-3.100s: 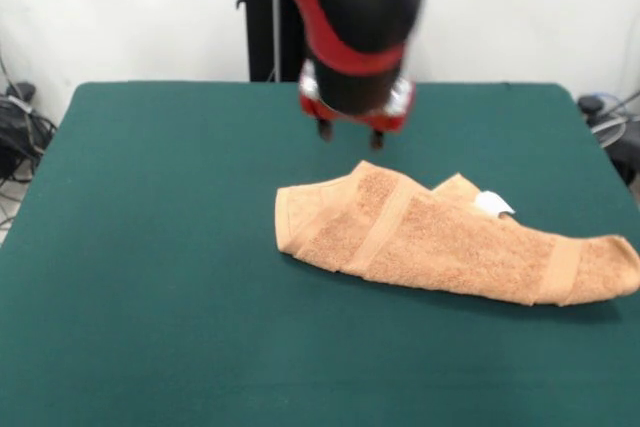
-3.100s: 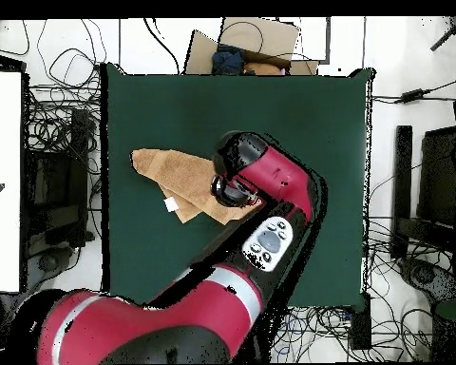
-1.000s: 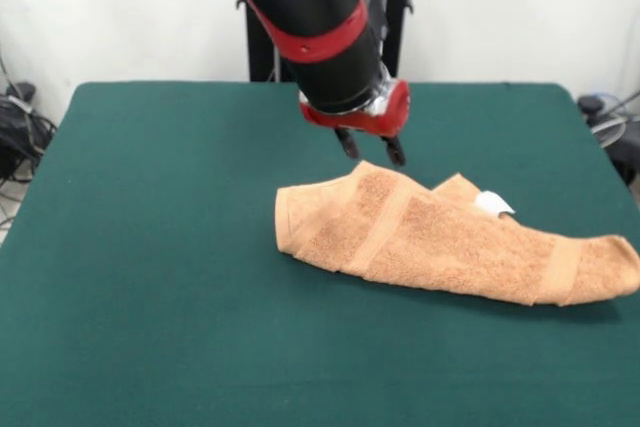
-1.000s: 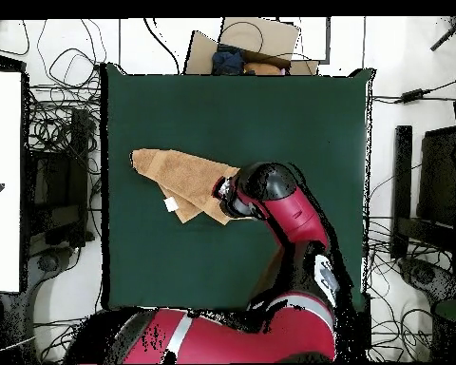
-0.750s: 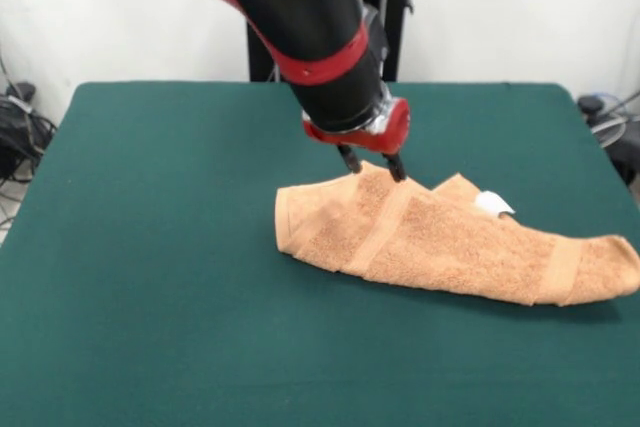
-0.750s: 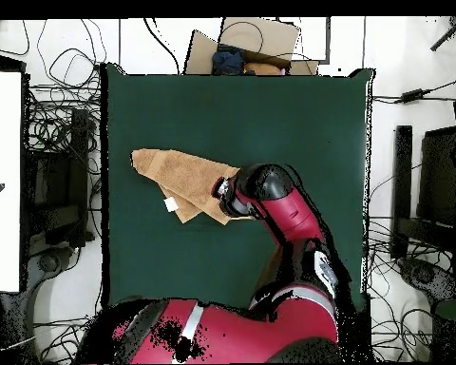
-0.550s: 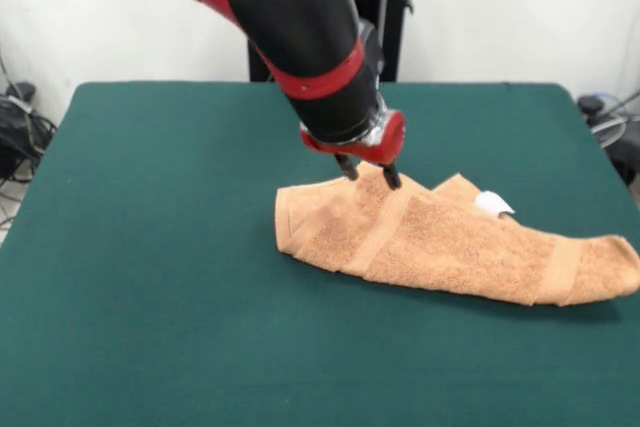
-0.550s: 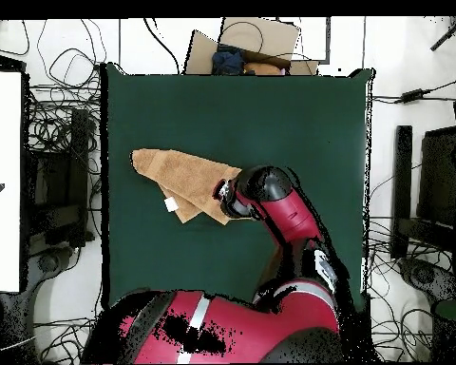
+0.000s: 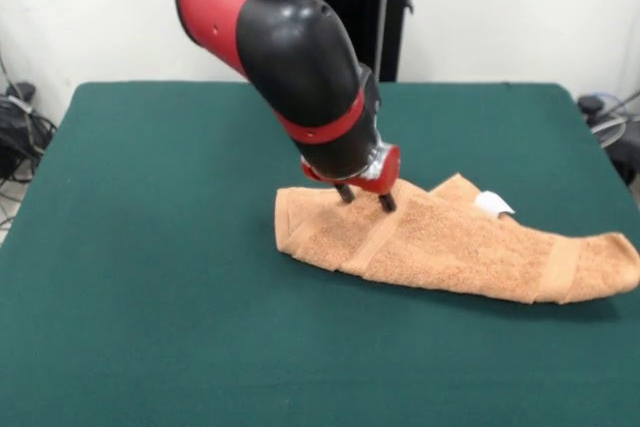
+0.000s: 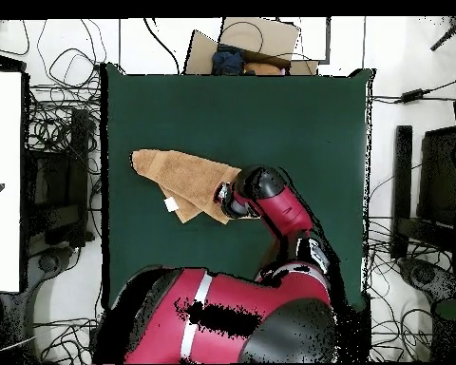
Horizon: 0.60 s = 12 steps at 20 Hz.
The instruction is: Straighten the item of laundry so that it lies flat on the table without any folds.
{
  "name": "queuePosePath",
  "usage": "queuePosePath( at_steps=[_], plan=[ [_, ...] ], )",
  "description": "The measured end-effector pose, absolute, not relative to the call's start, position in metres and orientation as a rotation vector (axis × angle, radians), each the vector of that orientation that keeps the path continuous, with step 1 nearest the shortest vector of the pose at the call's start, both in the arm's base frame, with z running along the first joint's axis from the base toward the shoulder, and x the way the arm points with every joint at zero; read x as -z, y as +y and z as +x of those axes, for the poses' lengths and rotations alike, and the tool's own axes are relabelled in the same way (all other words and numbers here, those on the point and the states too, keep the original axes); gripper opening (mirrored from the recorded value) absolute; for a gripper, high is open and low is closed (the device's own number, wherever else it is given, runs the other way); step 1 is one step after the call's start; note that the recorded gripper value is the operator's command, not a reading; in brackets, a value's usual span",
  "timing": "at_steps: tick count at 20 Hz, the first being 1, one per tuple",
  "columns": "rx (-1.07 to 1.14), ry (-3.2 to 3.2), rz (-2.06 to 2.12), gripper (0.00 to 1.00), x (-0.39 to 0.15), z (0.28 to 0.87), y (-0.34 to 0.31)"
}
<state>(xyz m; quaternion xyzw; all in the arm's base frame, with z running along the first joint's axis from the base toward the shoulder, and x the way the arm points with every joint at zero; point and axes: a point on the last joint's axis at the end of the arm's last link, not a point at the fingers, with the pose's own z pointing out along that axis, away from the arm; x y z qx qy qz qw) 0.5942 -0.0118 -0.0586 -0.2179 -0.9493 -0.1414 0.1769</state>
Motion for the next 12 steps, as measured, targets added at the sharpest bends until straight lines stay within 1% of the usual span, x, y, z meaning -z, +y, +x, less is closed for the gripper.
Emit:
queuePosePath(
  at_steps=[12],
  plan=[
    [0.366, -2.705, -0.547, 1.00, 0.0559, 0.5949, -0.0058]
  ],
)
